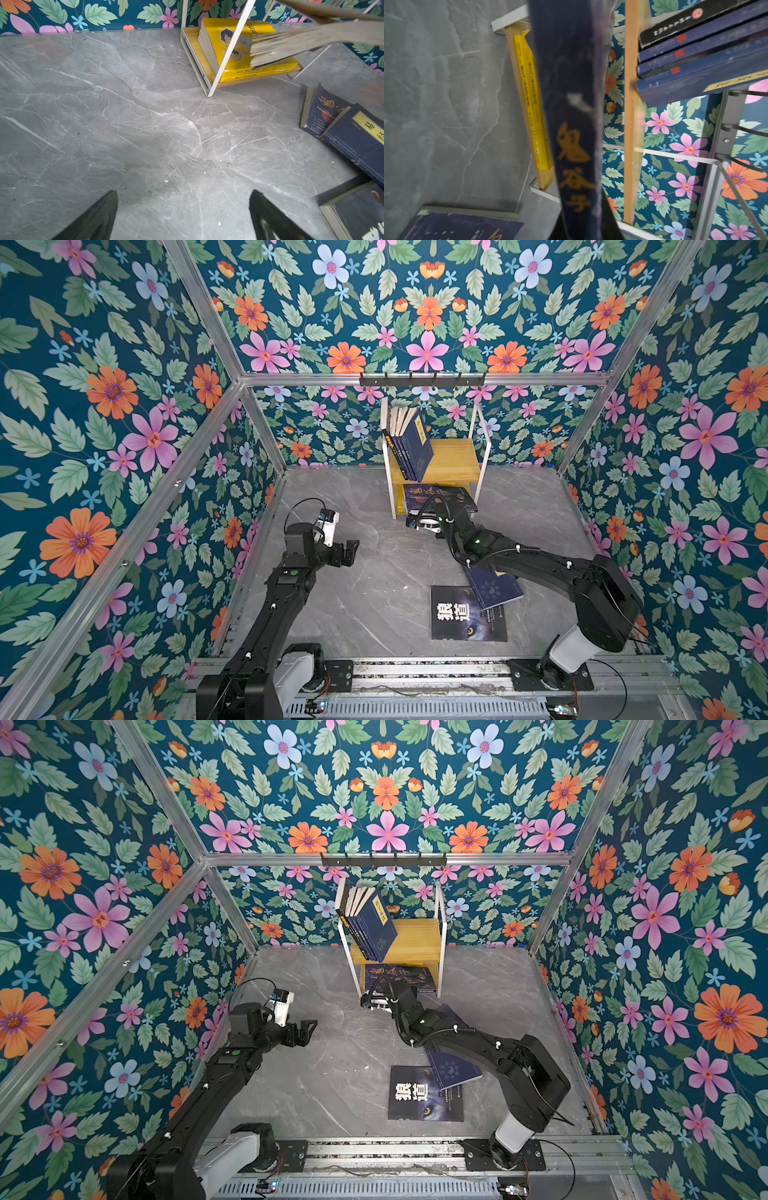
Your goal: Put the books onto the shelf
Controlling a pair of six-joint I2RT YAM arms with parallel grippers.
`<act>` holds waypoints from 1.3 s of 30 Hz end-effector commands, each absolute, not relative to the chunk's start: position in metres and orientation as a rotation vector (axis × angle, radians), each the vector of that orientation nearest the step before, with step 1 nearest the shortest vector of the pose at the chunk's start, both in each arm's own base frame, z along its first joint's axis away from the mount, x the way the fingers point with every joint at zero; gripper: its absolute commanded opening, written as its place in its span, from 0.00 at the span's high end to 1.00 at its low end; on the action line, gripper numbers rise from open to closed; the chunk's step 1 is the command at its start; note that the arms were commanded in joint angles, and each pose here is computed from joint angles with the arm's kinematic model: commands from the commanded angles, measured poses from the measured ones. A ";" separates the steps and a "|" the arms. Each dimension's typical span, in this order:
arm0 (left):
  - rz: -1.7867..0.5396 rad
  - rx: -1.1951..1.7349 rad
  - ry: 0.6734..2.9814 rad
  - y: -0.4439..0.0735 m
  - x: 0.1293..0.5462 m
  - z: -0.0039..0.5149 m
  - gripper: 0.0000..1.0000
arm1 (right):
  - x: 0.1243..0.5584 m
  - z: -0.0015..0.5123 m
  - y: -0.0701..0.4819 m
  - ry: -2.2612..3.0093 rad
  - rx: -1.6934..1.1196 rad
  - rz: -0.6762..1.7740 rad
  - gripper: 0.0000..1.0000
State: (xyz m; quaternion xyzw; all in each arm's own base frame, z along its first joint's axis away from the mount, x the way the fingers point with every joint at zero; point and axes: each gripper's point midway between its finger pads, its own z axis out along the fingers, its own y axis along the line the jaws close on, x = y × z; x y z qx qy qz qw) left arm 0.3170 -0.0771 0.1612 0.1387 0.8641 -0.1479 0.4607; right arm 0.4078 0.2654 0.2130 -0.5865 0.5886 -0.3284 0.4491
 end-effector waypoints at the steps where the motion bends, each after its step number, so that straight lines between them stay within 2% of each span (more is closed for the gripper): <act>1: -0.349 0.352 2.109 -0.077 0.319 0.167 0.00 | 0.423 0.246 0.265 1.406 -1.363 -0.869 1.00; 2: -0.349 0.353 2.109 -0.077 0.319 0.167 0.00 | 0.429 0.234 0.268 1.413 -1.389 -0.884 1.00; 11: -0.321 0.375 2.095 -0.077 0.318 0.171 0.00 | 0.450 0.237 0.279 1.380 -1.363 -0.871 1.00; 21: -0.326 0.380 2.104 -0.080 0.322 0.173 0.00 | 0.475 0.237 0.282 1.363 -1.220 -0.902 1.00; 36: -0.326 0.423 2.083 -0.088 0.317 0.179 0.00 | 0.452 0.117 0.279 1.653 -1.467 -0.719 1.00; 39: -0.335 0.427 2.087 -0.090 0.318 0.178 0.00 | 0.451 0.107 0.279 1.676 -1.499 -0.709 0.94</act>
